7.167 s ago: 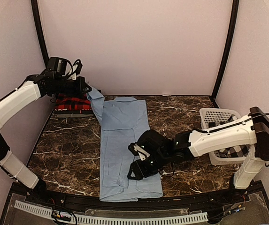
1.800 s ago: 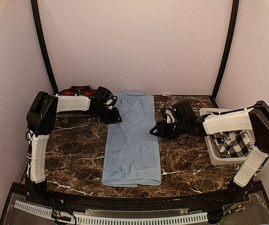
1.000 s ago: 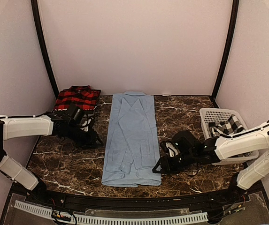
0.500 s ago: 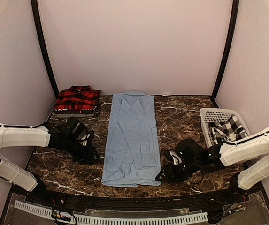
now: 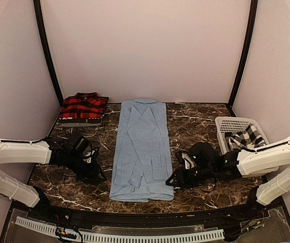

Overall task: Fold and stack the long sleeve shirts
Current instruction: Smooth out the rectangle-folded shirt at the center of the board.

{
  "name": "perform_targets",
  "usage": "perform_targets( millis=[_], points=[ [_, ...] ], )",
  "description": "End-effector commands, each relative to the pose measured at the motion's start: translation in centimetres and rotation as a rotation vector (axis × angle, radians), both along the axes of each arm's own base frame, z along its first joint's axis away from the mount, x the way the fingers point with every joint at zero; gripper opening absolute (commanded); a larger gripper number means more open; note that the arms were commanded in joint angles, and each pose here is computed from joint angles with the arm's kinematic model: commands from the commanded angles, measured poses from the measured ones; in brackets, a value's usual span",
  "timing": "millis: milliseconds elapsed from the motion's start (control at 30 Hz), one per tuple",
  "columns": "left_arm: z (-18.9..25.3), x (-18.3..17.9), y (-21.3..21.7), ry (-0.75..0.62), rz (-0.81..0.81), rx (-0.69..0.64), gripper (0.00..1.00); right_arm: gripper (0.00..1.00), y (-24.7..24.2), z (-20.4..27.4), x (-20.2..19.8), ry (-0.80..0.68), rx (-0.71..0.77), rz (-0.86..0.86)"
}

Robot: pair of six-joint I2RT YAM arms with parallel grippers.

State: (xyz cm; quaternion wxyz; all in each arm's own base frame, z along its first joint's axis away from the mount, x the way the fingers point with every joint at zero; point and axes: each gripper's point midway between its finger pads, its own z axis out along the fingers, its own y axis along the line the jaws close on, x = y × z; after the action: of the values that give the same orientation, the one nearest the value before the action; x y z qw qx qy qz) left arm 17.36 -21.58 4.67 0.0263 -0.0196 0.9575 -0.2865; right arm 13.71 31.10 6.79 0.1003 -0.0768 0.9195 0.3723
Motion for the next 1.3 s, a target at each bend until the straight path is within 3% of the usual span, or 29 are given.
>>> perform_targets(
  millis=[0,467,833,1267],
  points=[
    [0.0,-1.2,0.1,0.030,-0.011,-0.010,0.33,0.31,2.4,0.2,0.9,-0.030,0.023,0.063],
    [0.2,-2.3,-0.1,0.068,-0.038,-0.023,0.33,0.32,0.9,-4.2,-4.1,0.134,-0.036,0.159],
    [0.1,-3.7,-0.7,0.122,-0.099,-0.042,0.39,0.34,-0.1,-2.0,-3.9,0.099,-0.058,0.143],
    [-1.4,-5.5,-2.0,0.194,-0.143,-0.083,0.39,0.35,-1.1,-3.5,-3.7,0.146,-0.004,0.069]
  ],
)
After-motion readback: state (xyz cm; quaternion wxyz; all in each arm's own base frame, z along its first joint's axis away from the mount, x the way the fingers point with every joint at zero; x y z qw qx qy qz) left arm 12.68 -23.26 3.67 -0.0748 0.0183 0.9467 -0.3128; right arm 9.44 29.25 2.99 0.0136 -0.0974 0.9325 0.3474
